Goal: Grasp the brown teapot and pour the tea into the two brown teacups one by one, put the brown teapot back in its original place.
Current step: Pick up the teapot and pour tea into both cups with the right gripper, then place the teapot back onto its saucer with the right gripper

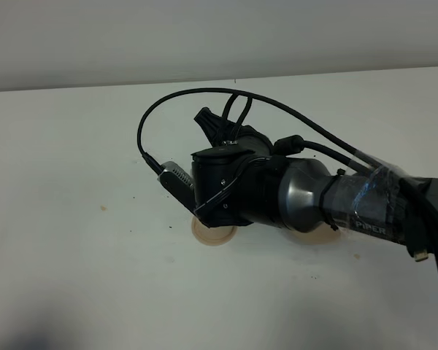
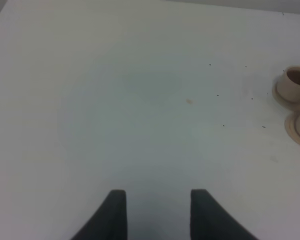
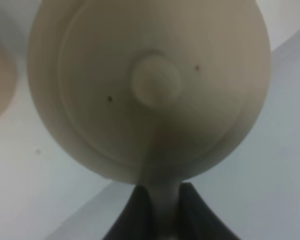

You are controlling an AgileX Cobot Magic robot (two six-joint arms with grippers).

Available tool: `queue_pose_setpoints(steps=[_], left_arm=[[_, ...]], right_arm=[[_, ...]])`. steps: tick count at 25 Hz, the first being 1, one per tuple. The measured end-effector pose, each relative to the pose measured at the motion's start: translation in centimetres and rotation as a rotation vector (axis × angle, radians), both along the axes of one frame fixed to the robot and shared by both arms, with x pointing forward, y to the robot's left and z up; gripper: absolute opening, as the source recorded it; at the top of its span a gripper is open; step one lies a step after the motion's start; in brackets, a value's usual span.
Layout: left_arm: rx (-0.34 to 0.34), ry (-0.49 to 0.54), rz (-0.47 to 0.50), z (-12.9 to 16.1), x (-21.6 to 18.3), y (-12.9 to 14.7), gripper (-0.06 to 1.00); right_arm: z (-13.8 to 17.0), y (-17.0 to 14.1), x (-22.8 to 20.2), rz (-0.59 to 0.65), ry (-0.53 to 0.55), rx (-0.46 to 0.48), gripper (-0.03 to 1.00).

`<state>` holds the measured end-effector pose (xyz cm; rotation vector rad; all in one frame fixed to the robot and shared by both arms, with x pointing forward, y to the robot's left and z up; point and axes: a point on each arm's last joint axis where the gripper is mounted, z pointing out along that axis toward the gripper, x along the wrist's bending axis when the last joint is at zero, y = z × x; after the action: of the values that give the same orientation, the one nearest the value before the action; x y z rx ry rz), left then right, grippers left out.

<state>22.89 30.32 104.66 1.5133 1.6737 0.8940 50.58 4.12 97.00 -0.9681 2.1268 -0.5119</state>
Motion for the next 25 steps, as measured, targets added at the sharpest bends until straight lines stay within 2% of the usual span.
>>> queue_pose_setpoints(steps=[9,19,25], left_arm=[[0.000,0.000,0.000,0.0,0.0,0.0,0.32],[0.000,0.000,0.000,0.0,0.0,0.0,0.32],[0.000,0.000,0.000,0.0,0.0,0.0,0.32]], right_arm=[[2.3,-1.1,-0.7,-0.151,0.065,0.151,0.11],[2.4,-4.3,1.5,-0.407,0.266,0.348,0.11],[2.0,-5.5,3.1,-0.479,0.372,0.469,0.11]])
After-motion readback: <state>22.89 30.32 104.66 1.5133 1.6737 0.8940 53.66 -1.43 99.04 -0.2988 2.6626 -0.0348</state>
